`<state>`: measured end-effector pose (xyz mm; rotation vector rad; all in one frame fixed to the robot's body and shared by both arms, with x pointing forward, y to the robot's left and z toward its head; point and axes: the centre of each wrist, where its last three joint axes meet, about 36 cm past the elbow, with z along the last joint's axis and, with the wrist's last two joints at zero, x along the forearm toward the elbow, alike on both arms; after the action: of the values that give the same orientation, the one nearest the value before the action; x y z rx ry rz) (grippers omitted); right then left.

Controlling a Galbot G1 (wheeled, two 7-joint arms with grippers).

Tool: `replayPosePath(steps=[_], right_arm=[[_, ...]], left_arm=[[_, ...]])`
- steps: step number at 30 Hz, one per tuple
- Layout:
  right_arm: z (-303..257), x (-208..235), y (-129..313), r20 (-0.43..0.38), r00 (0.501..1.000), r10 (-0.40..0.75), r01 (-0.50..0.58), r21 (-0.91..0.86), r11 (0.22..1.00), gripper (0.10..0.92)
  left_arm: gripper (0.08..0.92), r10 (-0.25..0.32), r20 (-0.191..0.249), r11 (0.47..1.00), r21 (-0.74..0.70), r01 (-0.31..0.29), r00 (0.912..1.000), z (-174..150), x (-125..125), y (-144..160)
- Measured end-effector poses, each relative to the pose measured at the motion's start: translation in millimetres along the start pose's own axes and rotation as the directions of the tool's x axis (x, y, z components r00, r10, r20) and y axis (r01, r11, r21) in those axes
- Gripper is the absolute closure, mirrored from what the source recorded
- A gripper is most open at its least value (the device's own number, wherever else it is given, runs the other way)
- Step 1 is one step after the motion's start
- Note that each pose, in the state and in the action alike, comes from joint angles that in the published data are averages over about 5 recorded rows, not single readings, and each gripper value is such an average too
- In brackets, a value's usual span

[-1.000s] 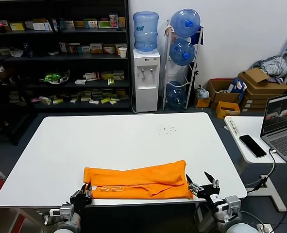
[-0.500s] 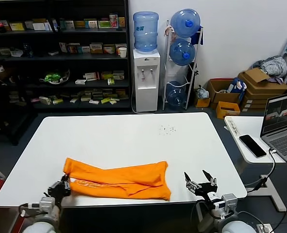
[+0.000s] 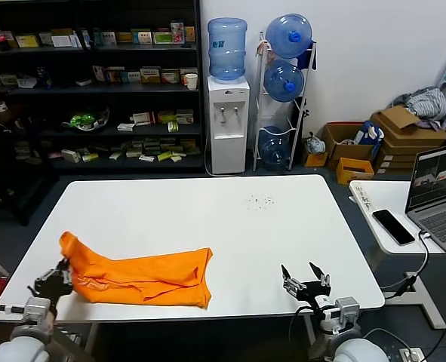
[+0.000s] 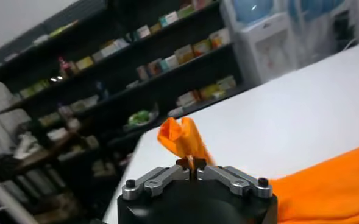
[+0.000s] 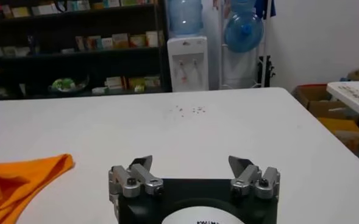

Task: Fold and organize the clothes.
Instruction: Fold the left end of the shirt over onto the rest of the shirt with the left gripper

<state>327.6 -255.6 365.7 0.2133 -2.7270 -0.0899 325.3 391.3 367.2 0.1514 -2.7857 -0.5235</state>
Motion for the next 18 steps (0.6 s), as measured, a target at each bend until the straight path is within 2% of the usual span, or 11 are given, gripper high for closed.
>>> replayPosePath(steps=[2, 5, 11, 18], right_arm=[[0, 0, 0, -0.002, 1.000, 0.006, -0.006, -0.004, 1.000, 0.200], [1, 1, 1, -0.003, 1.000, 0.015, -0.015, -0.010, 1.000, 0.200], [2, 3, 2, -0.006, 1.000, 0.024, -0.024, -0.023, 0.999, 0.200], [3, 2, 4, -0.008, 1.000, 0.025, -0.025, -0.033, 0.999, 0.200]], left_arm=[[0.876, 0.048, 0.011, 0.997, 0.059, -0.048, 0.9988, -7, 7, -20], [0.876, 0.120, 0.028, 0.981, 0.148, -0.123, 0.9924, -18, 18, -51], [0.876, 0.242, 0.051, 0.930, 0.271, -0.247, 0.9689, -34, 35, -108], [0.876, 0.319, 0.083, 0.880, 0.345, -0.327, 0.9442, -48, 42, -156]])
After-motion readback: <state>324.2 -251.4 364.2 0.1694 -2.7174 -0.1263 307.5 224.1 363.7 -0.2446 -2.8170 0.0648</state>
